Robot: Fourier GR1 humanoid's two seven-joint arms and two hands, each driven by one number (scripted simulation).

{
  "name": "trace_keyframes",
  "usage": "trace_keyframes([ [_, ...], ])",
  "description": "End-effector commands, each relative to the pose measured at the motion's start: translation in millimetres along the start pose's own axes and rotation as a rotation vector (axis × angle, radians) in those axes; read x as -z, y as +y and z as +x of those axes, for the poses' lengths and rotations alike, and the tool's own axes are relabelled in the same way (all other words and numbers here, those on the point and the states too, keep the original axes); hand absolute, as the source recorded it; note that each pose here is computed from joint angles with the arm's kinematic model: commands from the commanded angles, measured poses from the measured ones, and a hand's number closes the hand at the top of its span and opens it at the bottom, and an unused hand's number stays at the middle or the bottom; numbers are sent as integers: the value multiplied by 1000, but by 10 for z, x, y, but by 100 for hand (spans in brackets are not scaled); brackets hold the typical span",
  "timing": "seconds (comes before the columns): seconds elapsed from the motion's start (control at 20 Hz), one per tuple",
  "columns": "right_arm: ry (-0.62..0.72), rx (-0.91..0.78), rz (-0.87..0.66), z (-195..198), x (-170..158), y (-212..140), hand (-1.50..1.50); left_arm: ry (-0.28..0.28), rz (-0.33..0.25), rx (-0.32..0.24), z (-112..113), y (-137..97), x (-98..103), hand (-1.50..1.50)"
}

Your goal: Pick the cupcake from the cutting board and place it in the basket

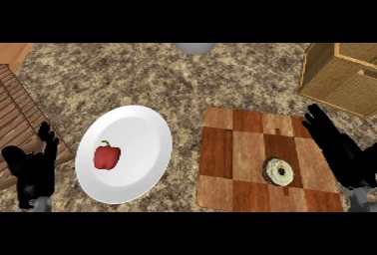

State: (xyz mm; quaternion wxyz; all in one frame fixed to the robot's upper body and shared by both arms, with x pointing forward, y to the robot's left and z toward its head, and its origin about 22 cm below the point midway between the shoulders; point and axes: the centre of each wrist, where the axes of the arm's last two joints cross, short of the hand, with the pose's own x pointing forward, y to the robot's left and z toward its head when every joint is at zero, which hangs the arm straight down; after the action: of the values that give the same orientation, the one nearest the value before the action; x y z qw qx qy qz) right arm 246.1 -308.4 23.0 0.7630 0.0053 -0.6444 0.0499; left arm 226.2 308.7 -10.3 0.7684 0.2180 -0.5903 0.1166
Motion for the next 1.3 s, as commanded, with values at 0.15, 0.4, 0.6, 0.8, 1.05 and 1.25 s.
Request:
trace_keyframes([
  [0.15,-355,110,380,731,303,550,150,154,-126,3,-230,-198,-181,0],
  [0.4,-549,77,839,958,199,1332,150,251,-318,88,-369,-378,-418,0],
  [0.6,-600,-129,756,863,-161,1526,-150,271,-346,102,-499,-183,-466,0],
  [0.8,-582,-463,603,1068,-206,1299,-150,271,-328,100,-376,27,-298,0],
  [1.05,-582,-904,374,1714,-177,857,-150,285,-349,91,-479,50,-434,0],
  [1.25,-554,-1113,349,2268,-312,707,-150,263,-373,104,-394,95,-324,0],
])
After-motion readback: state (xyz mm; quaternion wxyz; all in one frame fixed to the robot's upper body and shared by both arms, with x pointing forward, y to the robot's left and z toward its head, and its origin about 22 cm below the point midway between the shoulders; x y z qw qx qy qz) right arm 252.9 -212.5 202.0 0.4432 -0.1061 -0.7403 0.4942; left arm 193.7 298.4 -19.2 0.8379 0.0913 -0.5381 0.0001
